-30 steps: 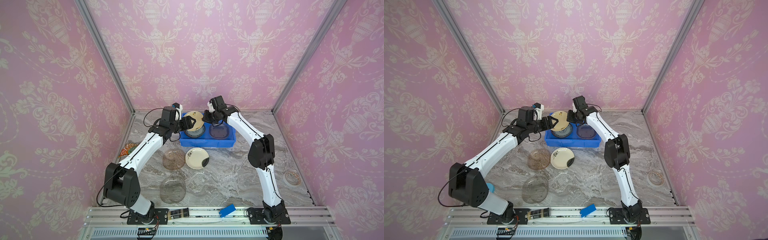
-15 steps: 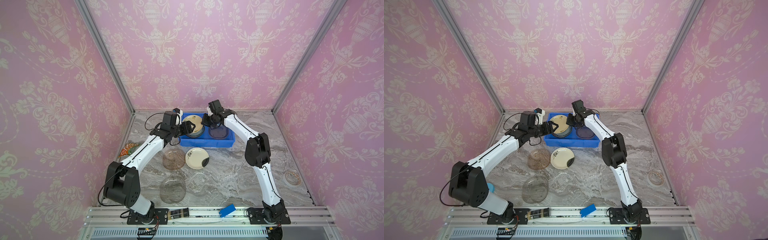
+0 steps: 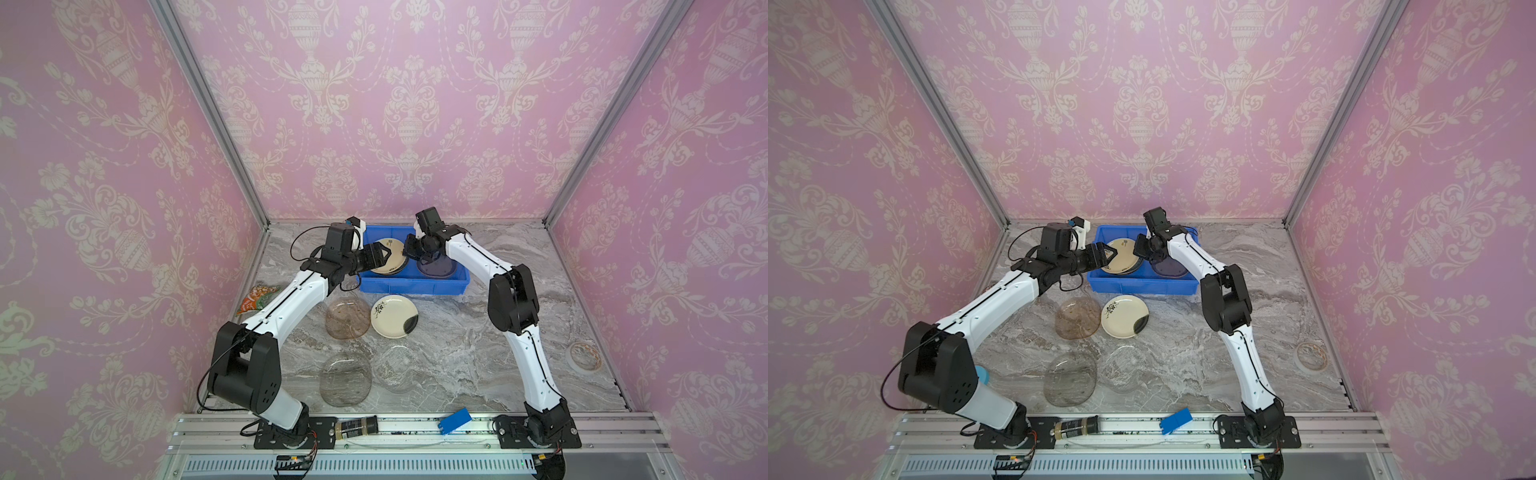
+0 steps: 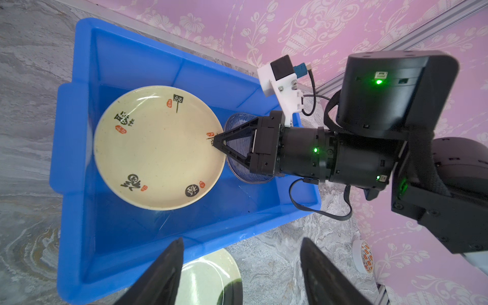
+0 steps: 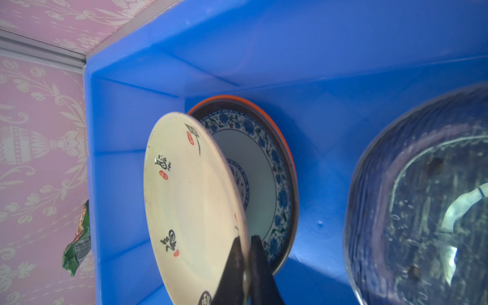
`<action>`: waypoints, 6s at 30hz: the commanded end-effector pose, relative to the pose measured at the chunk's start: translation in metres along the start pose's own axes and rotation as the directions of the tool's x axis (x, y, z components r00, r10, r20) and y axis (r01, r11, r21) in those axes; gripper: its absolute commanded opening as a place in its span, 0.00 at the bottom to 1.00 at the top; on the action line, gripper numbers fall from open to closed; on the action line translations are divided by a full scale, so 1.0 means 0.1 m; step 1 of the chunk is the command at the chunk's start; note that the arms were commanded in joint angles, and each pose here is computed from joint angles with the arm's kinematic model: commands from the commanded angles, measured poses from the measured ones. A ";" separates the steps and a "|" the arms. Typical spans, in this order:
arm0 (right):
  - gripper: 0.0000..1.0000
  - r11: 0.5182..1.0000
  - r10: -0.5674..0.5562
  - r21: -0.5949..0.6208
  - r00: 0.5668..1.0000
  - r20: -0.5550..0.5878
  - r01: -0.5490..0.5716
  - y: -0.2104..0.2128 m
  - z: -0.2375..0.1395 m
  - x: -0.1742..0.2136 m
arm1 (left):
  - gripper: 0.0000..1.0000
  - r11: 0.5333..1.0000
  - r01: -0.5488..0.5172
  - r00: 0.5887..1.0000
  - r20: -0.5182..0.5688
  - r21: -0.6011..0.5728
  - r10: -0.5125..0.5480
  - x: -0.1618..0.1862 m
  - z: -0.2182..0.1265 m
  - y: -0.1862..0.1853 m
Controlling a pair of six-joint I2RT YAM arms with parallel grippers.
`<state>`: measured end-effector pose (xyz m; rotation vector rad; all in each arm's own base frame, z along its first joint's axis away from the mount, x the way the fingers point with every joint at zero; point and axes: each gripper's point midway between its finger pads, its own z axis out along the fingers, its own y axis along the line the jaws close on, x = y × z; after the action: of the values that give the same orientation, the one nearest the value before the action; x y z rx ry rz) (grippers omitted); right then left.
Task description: Place the plates into the plastic bin on the countertop
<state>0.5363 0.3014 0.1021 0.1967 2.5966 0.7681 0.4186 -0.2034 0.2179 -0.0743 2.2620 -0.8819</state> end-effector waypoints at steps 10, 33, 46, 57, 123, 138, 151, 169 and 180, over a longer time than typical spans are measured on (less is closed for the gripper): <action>0.03 1.000 0.026 0.008 1.000 0.013 -0.026 -0.06 0.17 -0.05 | 0.73 1.000 0.018 1.000 -0.025 -0.003 -0.018 0.11 0.12 0.08; 0.37 0.994 -0.098 0.053 0.985 0.141 0.091 0.10 -0.74 -0.15 | 0.73 1.000 0.020 0.998 -0.060 0.007 -0.019 0.31 0.17 0.11; 0.33 0.935 -0.323 -0.161 0.946 -0.013 0.317 0.27 -1.47 1.49 | 0.73 0.998 -0.045 0.994 -0.101 0.044 0.049 0.75 -0.04 0.06; 0.32 0.948 -0.306 -0.147 0.933 -0.187 0.281 -0.28 -1.58 2.60 | 0.73 0.996 -0.078 0.985 -0.154 0.045 0.084 1.31 -0.50 0.11; 0.00 0.972 -0.221 -0.118 0.962 -0.161 0.203 -0.44 -1.63 2.63 | 0.62 0.988 -0.037 0.960 -0.268 0.148 0.076 1.72 -0.15 0.03; 0.00 0.968 -0.223 -0.138 0.971 -0.085 0.210 -0.31 -1.65 2.27 | 0.29 0.988 -0.054 0.962 -0.257 0.147 0.090 1.68 -0.17 0.01; 0.29 0.978 -0.193 -0.081 0.981 0.001 0.193 -0.37 -1.70 1.99 | 0.00 0.985 -0.102 0.970 -0.205 0.142 0.131 1.33 -0.06 -0.16; 0.42 0.986 0.043 0.124 0.876 0.480 -0.116 -1.09 -2.80 0.95 | 0.00 0.996 0.013 0.998 0.068 -0.088 -0.007 -0.02 0.77 -0.27; 0.42 0.983 0.074 0.115 0.886 0.457 -0.142 -1.19 -2.62 0.92 | 0.00 0.969 0.176 0.979 0.130 -0.174 -0.155 -0.06 1.49 0.00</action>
<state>0.3347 0.0984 0.2092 0.4778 2.2052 0.4826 0.5051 -0.2826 0.1393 -0.3081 2.2900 -0.7389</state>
